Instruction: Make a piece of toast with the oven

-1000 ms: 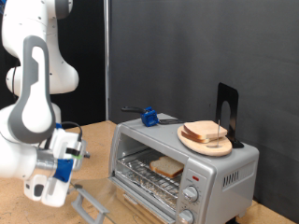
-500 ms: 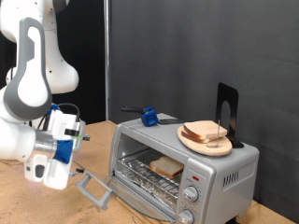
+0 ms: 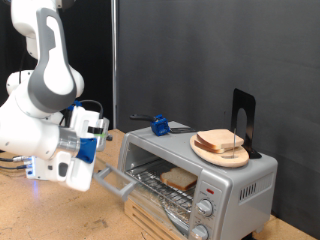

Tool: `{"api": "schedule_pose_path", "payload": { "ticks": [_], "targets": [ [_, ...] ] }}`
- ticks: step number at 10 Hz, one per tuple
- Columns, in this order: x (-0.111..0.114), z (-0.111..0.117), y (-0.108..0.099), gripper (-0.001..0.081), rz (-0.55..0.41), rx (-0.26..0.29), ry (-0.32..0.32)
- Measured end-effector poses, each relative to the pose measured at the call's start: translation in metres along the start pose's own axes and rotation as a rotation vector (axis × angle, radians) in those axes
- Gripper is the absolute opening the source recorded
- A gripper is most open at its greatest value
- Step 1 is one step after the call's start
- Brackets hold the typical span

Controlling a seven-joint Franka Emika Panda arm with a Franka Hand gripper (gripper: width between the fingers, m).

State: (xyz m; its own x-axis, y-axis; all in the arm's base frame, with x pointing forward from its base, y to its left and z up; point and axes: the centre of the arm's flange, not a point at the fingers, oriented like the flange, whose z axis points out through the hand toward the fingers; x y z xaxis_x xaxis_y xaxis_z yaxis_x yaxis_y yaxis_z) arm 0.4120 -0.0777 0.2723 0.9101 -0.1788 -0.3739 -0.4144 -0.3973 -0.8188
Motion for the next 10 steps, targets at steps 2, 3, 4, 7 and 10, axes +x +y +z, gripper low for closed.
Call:
{"api": "schedule_pose_path", "payload": {
  "ticks": [2,3,4,7,10],
  "targets": [
    [-0.002,0.035,-0.018,0.0808,-0.029,-0.002,-0.053],
    [-0.006,0.043,-0.025,0.0808,-0.038,0.004,-0.060],
    [-0.010,0.047,-0.030,0.0808,-0.039,0.005,-0.063],
    [-0.026,0.043,-0.026,0.0808,-0.015,0.009,-0.057],
    [-0.036,0.004,-0.005,0.0808,0.026,0.014,0.090]
  ]
}}
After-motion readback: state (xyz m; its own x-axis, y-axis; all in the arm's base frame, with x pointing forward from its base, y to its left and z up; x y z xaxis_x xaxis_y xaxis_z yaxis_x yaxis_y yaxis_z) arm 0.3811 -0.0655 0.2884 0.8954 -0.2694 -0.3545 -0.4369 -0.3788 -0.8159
